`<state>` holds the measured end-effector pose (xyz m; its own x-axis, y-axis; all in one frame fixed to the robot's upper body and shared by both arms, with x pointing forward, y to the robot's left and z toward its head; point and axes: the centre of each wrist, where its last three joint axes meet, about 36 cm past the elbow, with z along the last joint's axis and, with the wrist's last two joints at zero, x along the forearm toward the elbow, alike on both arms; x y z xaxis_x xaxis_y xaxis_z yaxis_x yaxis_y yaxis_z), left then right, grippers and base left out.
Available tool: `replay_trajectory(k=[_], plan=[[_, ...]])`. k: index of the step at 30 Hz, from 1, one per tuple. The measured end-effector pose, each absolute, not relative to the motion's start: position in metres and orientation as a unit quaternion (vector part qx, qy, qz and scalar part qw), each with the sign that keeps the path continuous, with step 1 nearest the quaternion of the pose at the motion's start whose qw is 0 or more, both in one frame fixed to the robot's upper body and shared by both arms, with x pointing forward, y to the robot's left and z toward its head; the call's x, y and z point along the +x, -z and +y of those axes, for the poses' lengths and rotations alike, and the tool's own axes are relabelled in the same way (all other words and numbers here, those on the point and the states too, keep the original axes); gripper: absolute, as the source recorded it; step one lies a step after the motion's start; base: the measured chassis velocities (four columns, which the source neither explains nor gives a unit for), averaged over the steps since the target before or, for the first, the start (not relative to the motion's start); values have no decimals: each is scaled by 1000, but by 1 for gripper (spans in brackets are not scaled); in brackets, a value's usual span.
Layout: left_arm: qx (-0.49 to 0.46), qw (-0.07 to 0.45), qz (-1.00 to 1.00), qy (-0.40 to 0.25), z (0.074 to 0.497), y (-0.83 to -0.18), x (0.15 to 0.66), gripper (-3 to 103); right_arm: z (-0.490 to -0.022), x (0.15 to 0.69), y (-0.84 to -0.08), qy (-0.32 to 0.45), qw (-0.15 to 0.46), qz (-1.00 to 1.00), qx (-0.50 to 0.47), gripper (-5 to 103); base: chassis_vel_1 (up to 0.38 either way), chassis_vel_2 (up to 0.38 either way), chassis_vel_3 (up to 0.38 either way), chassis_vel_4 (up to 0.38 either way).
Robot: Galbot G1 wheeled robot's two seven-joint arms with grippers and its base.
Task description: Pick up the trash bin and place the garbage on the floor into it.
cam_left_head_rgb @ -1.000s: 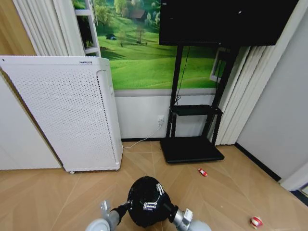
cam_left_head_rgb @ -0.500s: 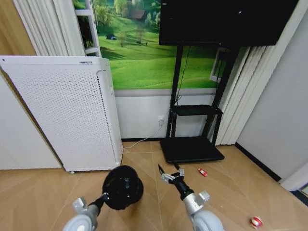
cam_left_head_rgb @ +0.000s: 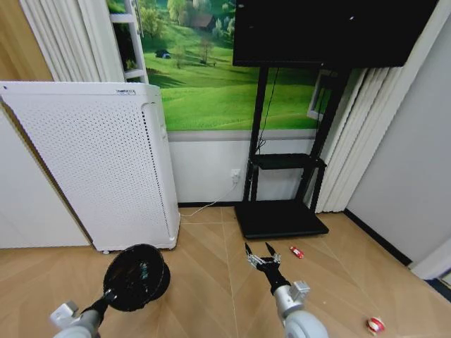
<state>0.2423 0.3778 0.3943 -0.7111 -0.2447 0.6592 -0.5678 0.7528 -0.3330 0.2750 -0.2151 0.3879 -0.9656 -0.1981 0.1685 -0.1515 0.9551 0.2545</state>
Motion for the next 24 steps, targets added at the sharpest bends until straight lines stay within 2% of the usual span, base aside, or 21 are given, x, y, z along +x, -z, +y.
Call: replay_trajectory(k=[16, 24], plan=[[225, 313, -886, -256, 374, -381, 216, 2, -222, 268, -385, 114, 114, -983, 92, 100, 0, 0, 0, 0], [223, 314, -886, -257, 368, -380, 214, 2, -222, 267, -384, 107, 105, -983, 102, 100, -74, 15, 67, -17]])
